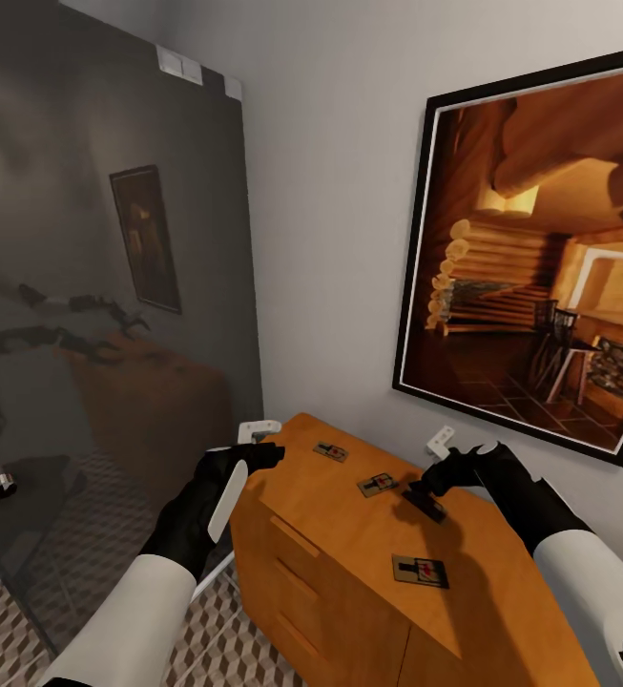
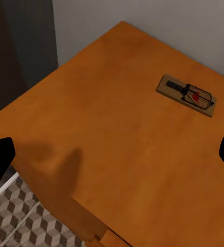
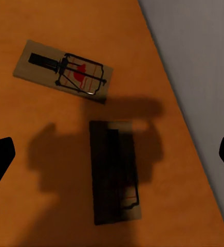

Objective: Take the four mousetraps from the cabinet in the bathroom and place them on the bathroom floor. Make sure all four end up on the same floor surface, and ensure that at least two of them are either under or directly next to the same bathroom sink.

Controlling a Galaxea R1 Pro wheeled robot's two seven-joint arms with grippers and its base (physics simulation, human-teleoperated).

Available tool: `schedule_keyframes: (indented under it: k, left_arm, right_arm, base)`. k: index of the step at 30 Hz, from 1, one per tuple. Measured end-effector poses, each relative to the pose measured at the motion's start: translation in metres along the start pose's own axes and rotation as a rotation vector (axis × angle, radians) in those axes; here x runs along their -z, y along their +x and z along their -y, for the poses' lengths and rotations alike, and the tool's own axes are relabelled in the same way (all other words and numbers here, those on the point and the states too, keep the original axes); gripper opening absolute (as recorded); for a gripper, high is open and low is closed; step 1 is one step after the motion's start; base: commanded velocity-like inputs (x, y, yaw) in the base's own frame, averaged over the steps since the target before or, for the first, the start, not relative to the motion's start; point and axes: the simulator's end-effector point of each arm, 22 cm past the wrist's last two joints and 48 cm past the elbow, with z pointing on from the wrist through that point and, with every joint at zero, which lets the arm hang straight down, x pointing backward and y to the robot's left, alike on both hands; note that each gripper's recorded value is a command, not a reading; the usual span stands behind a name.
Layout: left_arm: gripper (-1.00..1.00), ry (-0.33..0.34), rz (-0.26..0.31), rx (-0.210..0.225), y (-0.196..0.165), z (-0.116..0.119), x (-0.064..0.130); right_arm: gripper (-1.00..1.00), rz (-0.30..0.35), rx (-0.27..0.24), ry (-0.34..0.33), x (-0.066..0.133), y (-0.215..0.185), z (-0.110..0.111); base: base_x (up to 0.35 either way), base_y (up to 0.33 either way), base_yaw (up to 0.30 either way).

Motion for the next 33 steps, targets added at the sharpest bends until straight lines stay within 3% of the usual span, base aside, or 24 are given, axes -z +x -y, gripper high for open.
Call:
schedule_keyframes:
  k: [33]
  left_arm:
    - [1.0,0.006,-0.002,0.0,0.0005,0.0016,0.0001]
  right_arm:
    - [1.0,0.006,0.001,-0.006,-0.0018,0.001,-0.0016]
  base:
    - [0.0,0.0,0.0]
